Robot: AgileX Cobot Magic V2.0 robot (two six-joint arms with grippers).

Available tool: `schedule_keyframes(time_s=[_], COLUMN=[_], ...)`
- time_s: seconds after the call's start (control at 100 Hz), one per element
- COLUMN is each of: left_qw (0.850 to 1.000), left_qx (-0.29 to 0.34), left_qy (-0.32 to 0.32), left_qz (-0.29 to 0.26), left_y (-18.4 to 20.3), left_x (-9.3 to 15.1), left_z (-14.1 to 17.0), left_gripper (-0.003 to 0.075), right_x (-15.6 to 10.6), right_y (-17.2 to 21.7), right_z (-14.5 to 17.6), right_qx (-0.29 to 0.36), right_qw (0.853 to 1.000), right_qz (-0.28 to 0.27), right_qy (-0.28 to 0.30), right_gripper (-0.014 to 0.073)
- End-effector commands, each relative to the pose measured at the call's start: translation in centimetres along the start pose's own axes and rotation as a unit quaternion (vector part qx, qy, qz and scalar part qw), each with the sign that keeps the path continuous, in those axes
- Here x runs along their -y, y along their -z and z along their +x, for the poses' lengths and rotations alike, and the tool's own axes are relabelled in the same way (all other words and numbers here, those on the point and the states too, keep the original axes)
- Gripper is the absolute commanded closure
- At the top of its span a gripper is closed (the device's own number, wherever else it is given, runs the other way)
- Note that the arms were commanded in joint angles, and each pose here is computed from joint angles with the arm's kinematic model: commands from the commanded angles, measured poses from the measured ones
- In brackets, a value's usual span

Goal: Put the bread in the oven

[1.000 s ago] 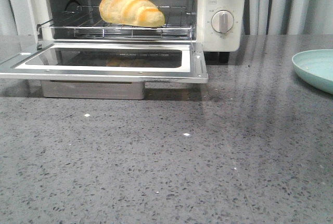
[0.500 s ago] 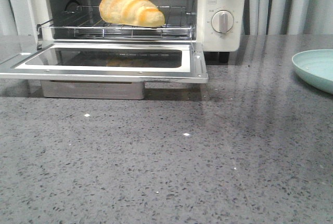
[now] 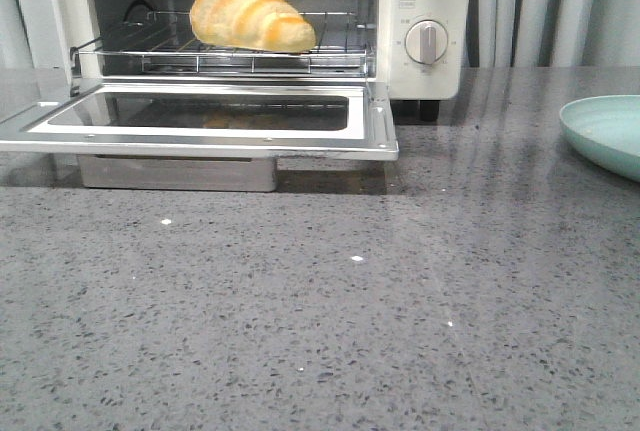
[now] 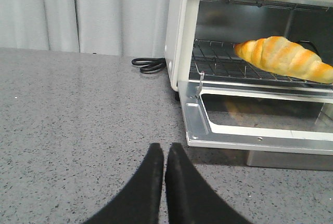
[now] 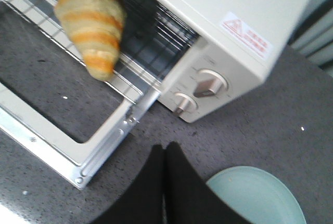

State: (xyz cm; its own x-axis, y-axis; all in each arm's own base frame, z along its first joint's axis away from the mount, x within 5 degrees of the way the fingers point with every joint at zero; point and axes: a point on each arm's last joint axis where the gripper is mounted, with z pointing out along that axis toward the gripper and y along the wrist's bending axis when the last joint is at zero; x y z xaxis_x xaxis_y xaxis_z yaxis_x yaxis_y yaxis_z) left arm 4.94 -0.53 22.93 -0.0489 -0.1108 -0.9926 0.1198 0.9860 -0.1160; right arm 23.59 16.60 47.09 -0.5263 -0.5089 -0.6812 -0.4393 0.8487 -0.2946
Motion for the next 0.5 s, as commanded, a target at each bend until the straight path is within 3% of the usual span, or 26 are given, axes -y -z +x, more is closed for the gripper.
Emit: schedule_keyframes(time_s=[0.0, 0.25, 0.49], left_qw=[0.998, 0.998, 0.998], left_qx=[0.066, 0.066, 0.066], left_qy=[0.003, 0.003, 0.003], left_qz=[0.012, 0.012, 0.012], left_y=[0.6, 0.6, 0.6], left_x=[0.3, 0.3, 0.3], left_z=[-1.7, -1.7, -1.7], left_gripper=[0.0741, 0.0741, 0.0742], right_x=[2.3, 4.6, 3.9], right_y=[2.0, 2.9, 1.2], right_z=[1.6, 7.1, 13.7], right_qx=[-0.007, 0.007, 0.039], right_qw=[0.999, 0.995, 0.993], right_qz=[0.027, 0.056, 0.041], right_qy=[-0.024, -0.08, -0.106], right_gripper=[0.0663, 0.0663, 0.0663])
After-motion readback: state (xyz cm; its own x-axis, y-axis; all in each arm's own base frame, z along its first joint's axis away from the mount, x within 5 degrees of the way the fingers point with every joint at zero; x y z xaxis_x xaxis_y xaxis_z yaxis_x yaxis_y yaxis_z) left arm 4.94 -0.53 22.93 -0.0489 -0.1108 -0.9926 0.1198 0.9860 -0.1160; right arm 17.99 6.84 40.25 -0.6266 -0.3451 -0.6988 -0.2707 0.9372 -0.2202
